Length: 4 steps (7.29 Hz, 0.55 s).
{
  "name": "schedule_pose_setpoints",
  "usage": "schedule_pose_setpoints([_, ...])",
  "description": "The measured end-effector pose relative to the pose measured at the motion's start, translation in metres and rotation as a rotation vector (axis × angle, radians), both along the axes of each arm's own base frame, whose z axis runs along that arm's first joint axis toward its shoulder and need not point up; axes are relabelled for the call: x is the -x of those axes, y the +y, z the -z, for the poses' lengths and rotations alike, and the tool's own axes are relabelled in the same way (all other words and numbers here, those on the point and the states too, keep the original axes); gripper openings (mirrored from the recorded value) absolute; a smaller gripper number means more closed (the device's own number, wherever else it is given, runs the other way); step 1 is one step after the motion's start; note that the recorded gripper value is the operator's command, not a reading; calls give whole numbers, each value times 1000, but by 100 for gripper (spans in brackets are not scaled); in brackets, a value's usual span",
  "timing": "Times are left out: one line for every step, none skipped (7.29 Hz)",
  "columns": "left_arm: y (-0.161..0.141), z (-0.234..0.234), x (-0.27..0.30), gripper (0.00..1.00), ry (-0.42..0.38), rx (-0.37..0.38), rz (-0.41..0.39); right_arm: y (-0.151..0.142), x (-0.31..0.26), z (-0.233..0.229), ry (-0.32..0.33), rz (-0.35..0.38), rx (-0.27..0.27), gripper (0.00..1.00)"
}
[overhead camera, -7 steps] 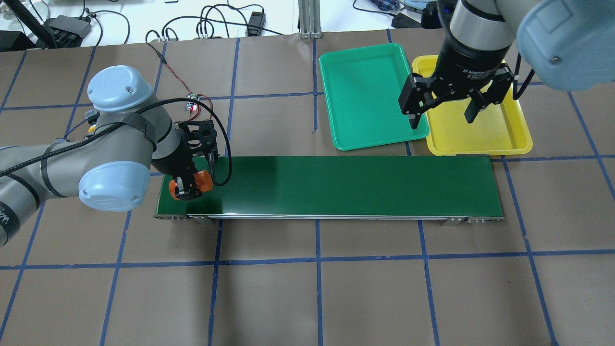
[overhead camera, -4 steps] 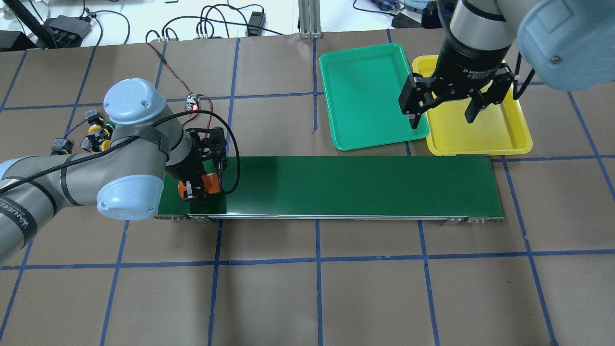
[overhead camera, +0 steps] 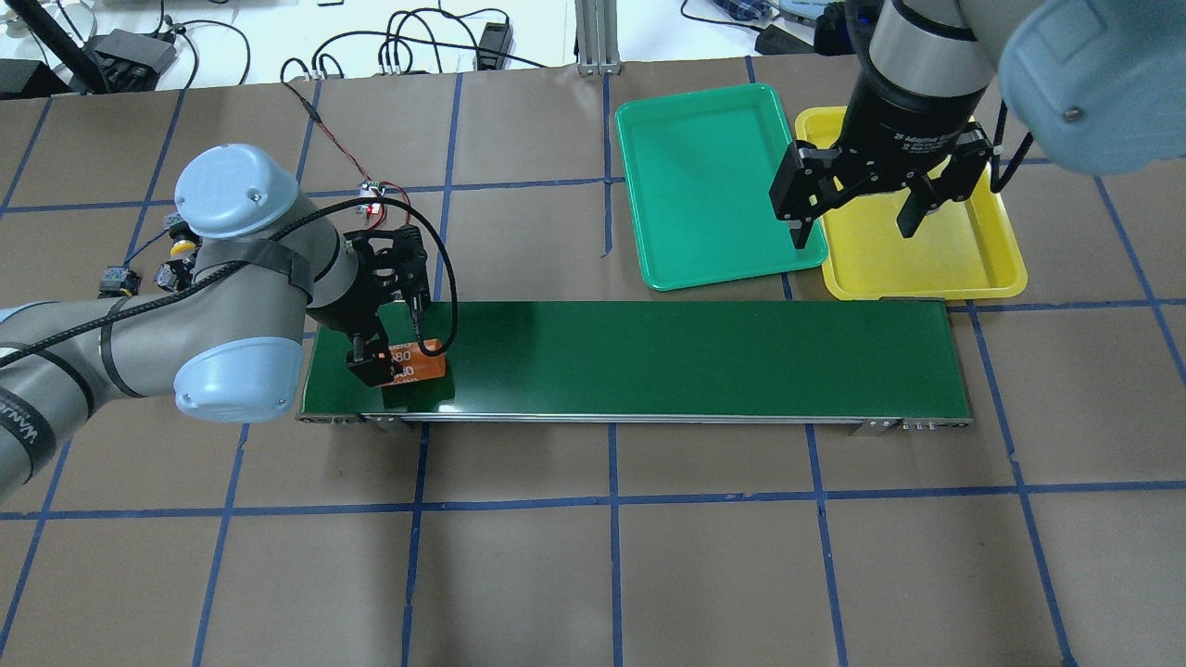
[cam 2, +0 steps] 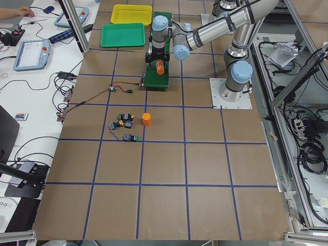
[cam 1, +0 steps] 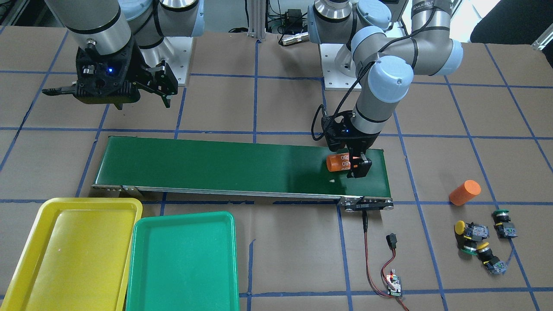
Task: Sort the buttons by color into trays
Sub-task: 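Carry the orange cell with the left gripper onto the conveyor and release, then move the left gripper back and grasp the second orange cell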
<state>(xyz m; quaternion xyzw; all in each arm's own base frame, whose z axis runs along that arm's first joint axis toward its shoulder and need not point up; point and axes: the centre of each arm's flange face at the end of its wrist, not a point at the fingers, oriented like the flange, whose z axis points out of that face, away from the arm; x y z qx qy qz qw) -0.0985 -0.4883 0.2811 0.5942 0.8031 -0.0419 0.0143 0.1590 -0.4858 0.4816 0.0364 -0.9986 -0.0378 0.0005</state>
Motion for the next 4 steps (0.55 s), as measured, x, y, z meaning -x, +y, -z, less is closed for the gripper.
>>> schedule_pose_setpoints([-16, -7, -36, 100, 14, 4, -176, 0, 0, 0, 0, 1, 1, 100])
schedule_pose_setpoints([-30, -18, -77, 100, 27, -1, -361, 0, 1, 0, 0, 1, 2, 100])
schedule_pose_setpoints([-42, -27, -125, 100, 31, -6, -521, 0, 1, 0, 0, 1, 1, 100])
schedule_pose_setpoints([-52, -28, -181, 100, 33, -17, -675, 0, 1, 0, 0, 1, -1, 100])
